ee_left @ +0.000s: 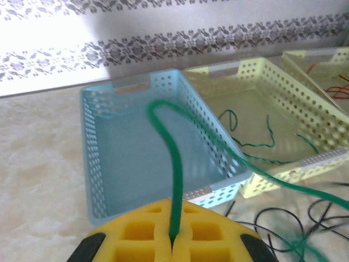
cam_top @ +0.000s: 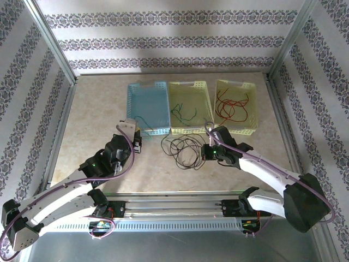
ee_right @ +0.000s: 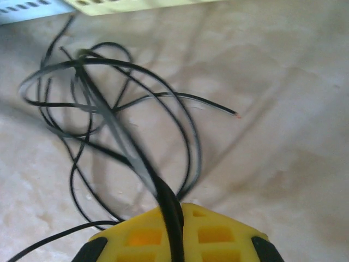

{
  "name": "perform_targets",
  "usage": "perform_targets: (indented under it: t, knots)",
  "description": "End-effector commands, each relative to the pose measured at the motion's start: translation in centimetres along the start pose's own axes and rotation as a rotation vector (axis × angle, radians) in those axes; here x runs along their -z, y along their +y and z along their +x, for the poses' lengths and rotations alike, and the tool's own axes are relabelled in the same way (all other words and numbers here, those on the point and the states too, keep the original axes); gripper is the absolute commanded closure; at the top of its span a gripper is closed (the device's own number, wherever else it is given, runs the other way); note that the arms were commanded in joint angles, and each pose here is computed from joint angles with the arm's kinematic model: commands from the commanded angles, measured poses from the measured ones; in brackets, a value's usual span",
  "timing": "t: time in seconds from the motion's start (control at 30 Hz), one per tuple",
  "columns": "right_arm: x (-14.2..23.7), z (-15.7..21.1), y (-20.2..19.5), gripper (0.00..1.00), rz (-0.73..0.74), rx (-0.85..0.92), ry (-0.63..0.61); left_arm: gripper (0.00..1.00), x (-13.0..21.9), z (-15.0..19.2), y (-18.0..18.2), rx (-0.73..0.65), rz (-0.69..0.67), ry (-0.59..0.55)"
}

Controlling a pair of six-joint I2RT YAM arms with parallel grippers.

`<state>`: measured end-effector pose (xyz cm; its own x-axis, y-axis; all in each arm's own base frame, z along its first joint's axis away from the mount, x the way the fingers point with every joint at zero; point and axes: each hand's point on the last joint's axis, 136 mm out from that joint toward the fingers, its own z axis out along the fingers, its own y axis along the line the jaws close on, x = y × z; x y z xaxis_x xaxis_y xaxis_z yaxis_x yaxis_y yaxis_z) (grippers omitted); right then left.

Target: Untangle the cables

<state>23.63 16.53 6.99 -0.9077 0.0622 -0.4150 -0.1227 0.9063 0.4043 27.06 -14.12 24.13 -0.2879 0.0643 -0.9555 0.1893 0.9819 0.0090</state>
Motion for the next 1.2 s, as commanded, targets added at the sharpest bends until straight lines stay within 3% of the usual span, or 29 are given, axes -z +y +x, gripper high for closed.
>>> perform_targets:
  t: [0.0, 0.13, 0.3, 0.37, 0.43, 0.5, 0.67, 0.87, 0.9, 0.97, 1.0, 1.17]
  knots:
    - [-0.2, 1.2, -2.6, 1.00, 0.079, -0.094, 0.029, 1.00, 1.3, -2.6, 1.9, -0.018, -0.075, -0.070]
    - [-0.6, 1.6, -3.6, 1.00, 0.091, -0.137, 0.051, 1.00, 2.2, -4.6, 2.2, -0.024, -0.073, -0.116]
    - [-0.7, 1.1, -1.9, 1.00, 0.019, -0.093, 0.041, 1.00, 0.1, -4.4, -2.4, -0.041, 0.108, -0.030]
    - [-0.2, 0.5, -1.4, 0.84, 0.008, -0.077, 0.011, 1.00, -1.7, -3.9, -4.4, -0.036, 0.156, 0.016]
    - [0.5, -0.2, -1.1, 0.59, 0.004, -0.073, -0.031, 1.00, -4.2, -3.3, -6.5, -0.023, 0.191, 0.064]
    - [1.2, -0.8, -1.4, 0.49, 0.021, -0.086, -0.077, 1.00, -6.7, -2.9, -9.0, -0.021, 0.254, 0.105]
    - [3.5, -1.8, -3.3, 0.44, 0.101, -0.137, -0.210, 1.00, -14.9, -1.3, -13.9, -0.070, 0.293, 0.231]
    - [5.3, -1.9, -3.1, 0.44, 0.062, -0.144, -0.276, 1.00, -23.7, 0.3, -14.7, -0.043, 0.205, 0.320]
    - [5.3, -1.7, -3.0, 0.43, 0.053, -0.140, -0.272, 0.96, -24.4, 0.3, -14.7, -0.041, 0.198, 0.327]
    - [5.2, -1.3, -2.7, 0.43, 0.034, -0.128, -0.252, 0.47, -24.9, -0.4, -15.1, -0.046, 0.206, 0.301]
    - [5.1, -1.1, -2.5, 0.43, 0.023, -0.122, -0.241, 0.33, -24.7, -0.8, -15.3, -0.044, 0.216, 0.286]
    - [4.2, -0.6, -1.2, 0.43, -0.028, -0.061, -0.170, 0.25, -20.2, -1.9, -15.8, -0.037, 0.292, 0.215]
